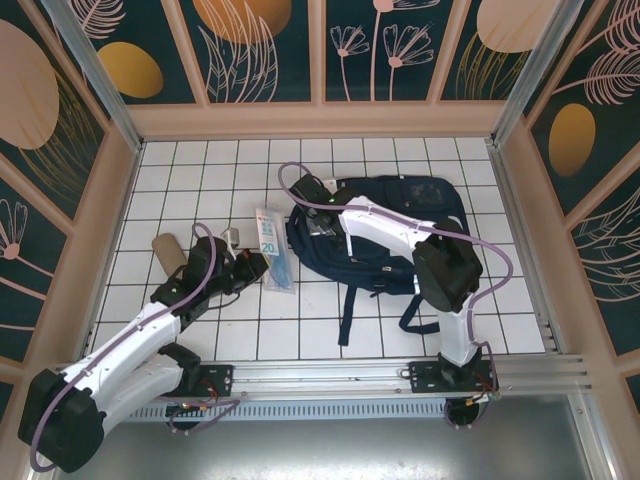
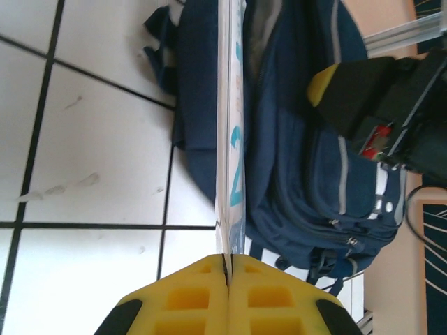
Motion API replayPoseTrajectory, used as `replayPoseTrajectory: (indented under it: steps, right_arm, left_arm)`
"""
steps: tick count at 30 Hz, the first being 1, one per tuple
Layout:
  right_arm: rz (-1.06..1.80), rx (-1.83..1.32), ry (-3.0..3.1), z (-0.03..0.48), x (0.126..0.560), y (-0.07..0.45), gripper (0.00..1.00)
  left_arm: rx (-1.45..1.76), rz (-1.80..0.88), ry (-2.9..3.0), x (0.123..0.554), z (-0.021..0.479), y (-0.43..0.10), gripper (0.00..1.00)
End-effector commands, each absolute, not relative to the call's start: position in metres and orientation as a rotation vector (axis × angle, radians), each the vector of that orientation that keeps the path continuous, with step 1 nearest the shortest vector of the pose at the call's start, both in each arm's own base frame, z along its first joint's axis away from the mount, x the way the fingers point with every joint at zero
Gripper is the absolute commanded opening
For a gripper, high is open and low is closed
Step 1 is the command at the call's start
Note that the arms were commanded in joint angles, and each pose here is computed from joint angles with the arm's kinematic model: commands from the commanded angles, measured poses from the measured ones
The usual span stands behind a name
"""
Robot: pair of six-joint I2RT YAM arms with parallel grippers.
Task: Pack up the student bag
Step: Open the student bag at the middle-right of the table, then place the loose stationery in the student bag.
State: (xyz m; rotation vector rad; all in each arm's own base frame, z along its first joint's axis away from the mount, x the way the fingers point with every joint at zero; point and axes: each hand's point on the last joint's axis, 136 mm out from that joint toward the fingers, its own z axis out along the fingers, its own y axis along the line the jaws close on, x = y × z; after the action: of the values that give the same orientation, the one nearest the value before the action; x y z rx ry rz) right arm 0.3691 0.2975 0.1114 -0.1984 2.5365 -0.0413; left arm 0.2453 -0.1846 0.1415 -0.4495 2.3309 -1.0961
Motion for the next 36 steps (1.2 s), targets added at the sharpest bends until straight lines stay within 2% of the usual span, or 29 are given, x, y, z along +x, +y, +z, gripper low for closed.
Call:
replayPoseTrajectory:
  steps: [1,10,17,25,34,36]
  right_arm:
    - [-0.017,-0.145,2.461,0.153,0.373,0.281,0.0]
    - [0.288,-0.05,2.339,0.238,0.367,0.25,0.0]
    - [0.481,0.001,2.277,0.27,0.359,0.234,0.0]
    - [0.53,0.057,2.268,0.273,0.355,0.223,0.0]
    - [0.538,0.074,2.271,0.269,0.353,0.218,0.0]
    - [0.542,0.074,2.277,0.266,0.353,0.219,0.0]
  left_arm:
    - [-0.387,-1.151,2.255,0.26,0.171,-0.196,0.0]
    - [-0.345,-1.332,2.141,0.297,0.201,-0.231,0.0]
    - [-0.266,-1.44,2.126,0.324,0.209,-0.281,0.0]
    - [-0.188,-1.434,2.288,0.337,0.163,-0.348,0.0]
    - [-0.206,-1.32,2.451,0.327,0.104,-0.366,0.0]
    - [-0.176,-1.308,2.47,0.327,0.103,-0.376,0.04]
